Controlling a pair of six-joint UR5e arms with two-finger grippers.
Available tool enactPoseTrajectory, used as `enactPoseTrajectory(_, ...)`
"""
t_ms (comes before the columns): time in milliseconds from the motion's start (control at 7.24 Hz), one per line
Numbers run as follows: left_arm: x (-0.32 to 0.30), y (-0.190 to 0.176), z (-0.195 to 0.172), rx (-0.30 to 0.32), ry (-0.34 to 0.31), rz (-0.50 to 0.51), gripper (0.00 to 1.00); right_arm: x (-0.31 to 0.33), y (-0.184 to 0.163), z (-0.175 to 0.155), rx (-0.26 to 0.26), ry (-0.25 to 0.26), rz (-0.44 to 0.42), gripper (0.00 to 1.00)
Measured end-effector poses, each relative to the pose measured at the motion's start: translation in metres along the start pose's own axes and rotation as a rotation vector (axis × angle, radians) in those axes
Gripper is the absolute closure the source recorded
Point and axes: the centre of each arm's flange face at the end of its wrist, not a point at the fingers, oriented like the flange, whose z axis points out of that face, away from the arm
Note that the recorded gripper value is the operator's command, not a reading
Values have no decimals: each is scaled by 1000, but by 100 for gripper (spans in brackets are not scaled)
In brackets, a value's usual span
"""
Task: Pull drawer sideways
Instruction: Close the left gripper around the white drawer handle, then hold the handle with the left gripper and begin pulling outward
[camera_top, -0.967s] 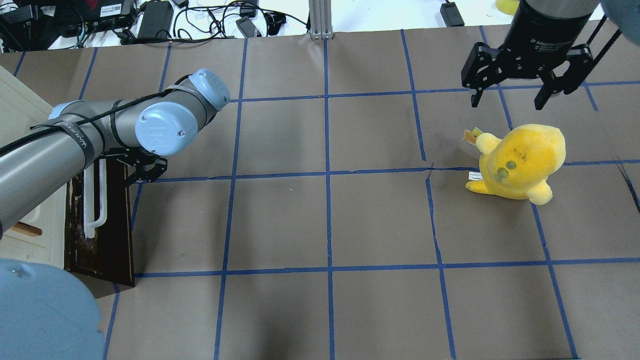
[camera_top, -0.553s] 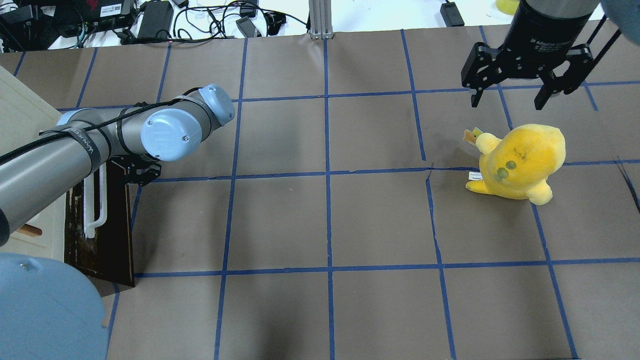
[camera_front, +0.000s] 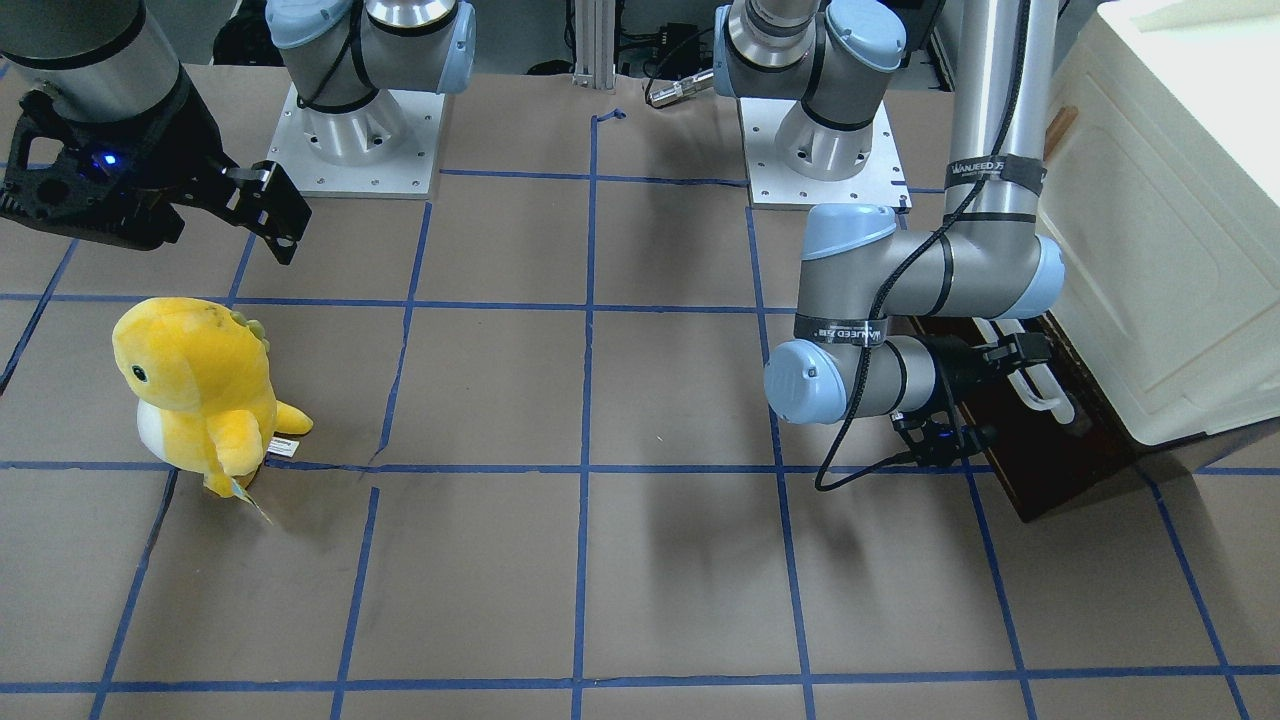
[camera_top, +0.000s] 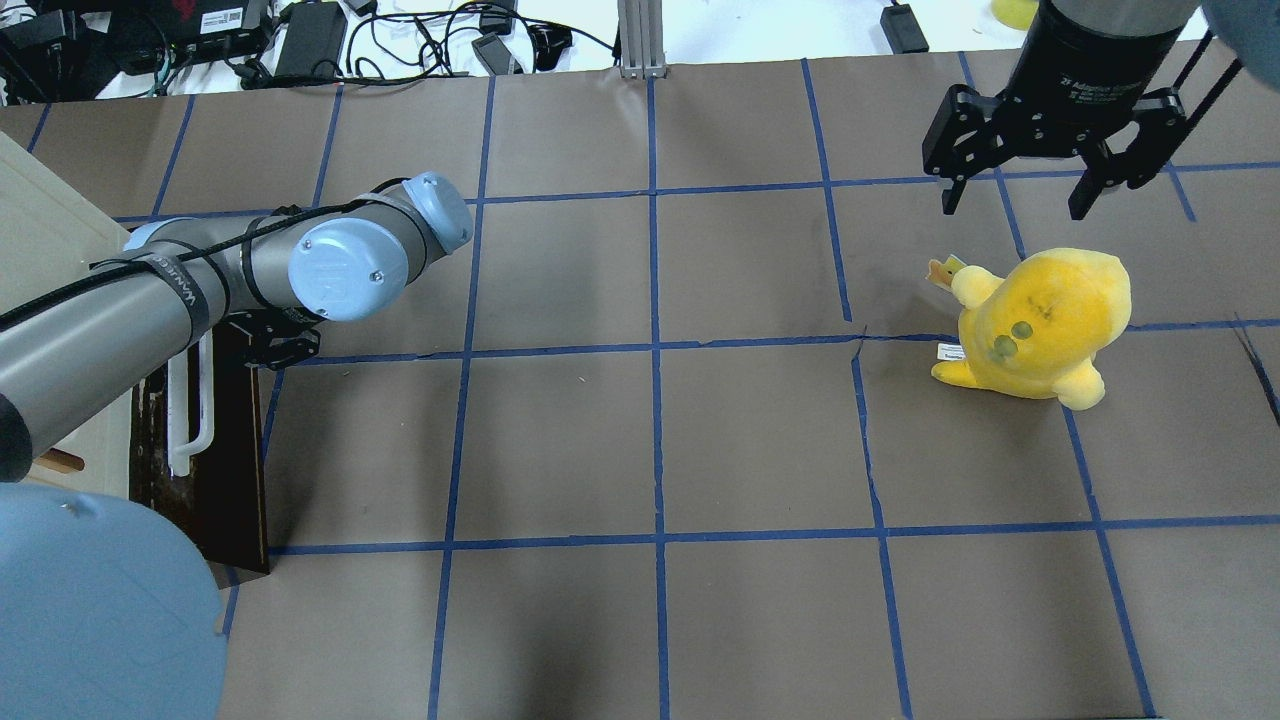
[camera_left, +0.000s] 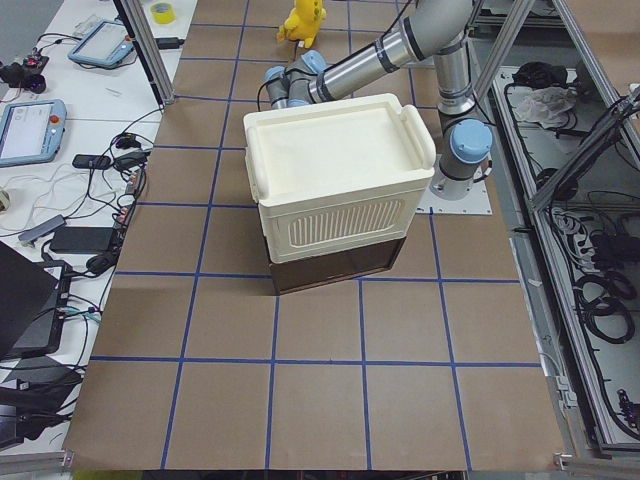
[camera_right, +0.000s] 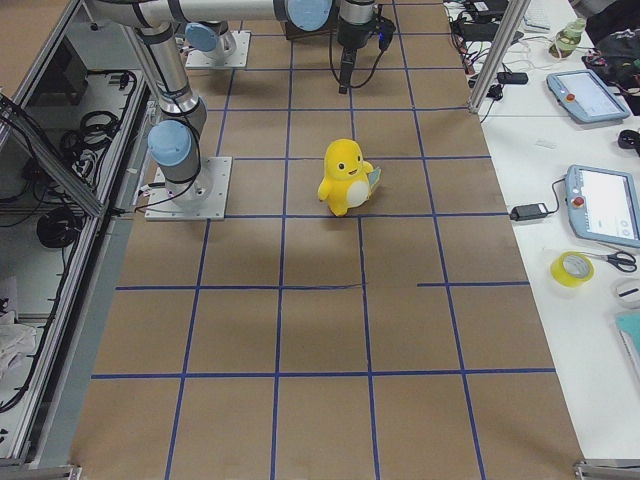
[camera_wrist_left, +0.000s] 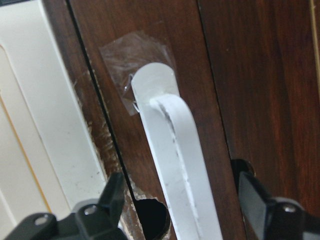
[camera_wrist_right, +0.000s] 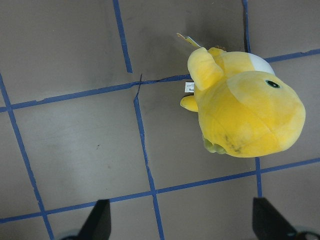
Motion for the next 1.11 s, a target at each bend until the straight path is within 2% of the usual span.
enactPoseTrajectory(415, 1, -1, 0, 0, 1, -2, 52, 0, 0, 0, 0, 0, 0, 0)
enactPoseTrajectory(967, 1, -2, 0, 1, 1, -2, 61, 0, 0, 0, 0, 0, 1, 0)
enactPoseTrajectory(1106, 1, -2, 0, 1, 2, -2, 68, 0, 0, 0, 0, 0, 1, 0)
